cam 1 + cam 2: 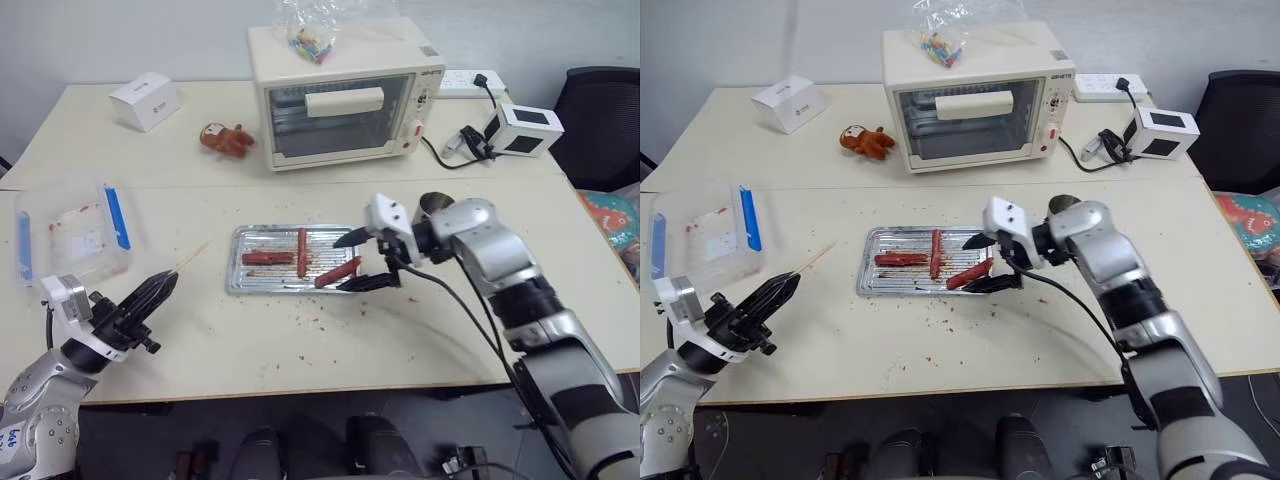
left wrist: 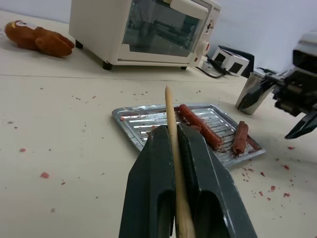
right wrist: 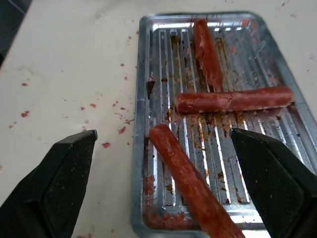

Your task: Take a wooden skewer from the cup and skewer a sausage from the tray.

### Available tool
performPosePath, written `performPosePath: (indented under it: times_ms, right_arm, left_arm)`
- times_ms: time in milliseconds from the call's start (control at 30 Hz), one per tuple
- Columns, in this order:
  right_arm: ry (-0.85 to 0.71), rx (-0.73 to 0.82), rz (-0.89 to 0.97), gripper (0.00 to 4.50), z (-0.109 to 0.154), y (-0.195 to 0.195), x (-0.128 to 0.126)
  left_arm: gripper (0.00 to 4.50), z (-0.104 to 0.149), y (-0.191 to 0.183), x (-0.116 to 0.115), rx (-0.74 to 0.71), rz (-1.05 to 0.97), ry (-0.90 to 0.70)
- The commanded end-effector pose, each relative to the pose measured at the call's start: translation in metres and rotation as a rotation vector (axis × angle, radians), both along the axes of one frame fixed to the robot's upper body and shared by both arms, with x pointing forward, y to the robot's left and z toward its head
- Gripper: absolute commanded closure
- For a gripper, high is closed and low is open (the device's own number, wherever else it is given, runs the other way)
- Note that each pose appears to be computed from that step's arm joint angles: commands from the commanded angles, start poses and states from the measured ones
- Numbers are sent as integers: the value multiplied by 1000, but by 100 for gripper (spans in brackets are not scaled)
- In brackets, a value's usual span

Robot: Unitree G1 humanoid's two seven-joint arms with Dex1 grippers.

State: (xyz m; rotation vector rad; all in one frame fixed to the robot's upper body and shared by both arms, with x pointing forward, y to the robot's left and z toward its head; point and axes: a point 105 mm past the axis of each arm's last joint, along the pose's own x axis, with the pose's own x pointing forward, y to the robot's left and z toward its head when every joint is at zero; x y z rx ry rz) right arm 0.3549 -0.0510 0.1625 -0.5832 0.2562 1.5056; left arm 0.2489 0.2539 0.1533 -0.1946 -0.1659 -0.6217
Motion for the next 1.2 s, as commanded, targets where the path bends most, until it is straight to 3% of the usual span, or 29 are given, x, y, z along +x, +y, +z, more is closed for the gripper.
performPosePath:
  times_ms: [33,67,133,333,733,867,1200]
  right_arm:
    - [-37,-17,7,3,3,10,10]
    - [-36,-22,19,3,2,13,10]
    - [-28,-29,37,58,0,17,11]
    - [4,-86,75,252,-10,17,11]
    - [1,-118,75,252,-19,21,17]
    - [4,-117,99,335,-16,20,15]
    - [-33,-87,136,335,-3,19,13]
  left_arm:
    - [450,12,-9,-4,5,-18,-49]
    - [450,12,-10,-5,4,-19,-48]
    - [450,11,-12,-7,2,-20,-46]
    - [450,12,-14,-10,2,-16,-46]
    - [450,17,-14,-9,12,-18,-60]
    - [450,18,-15,-8,17,-23,-63]
    - [450,20,-19,-6,87,-91,-70]
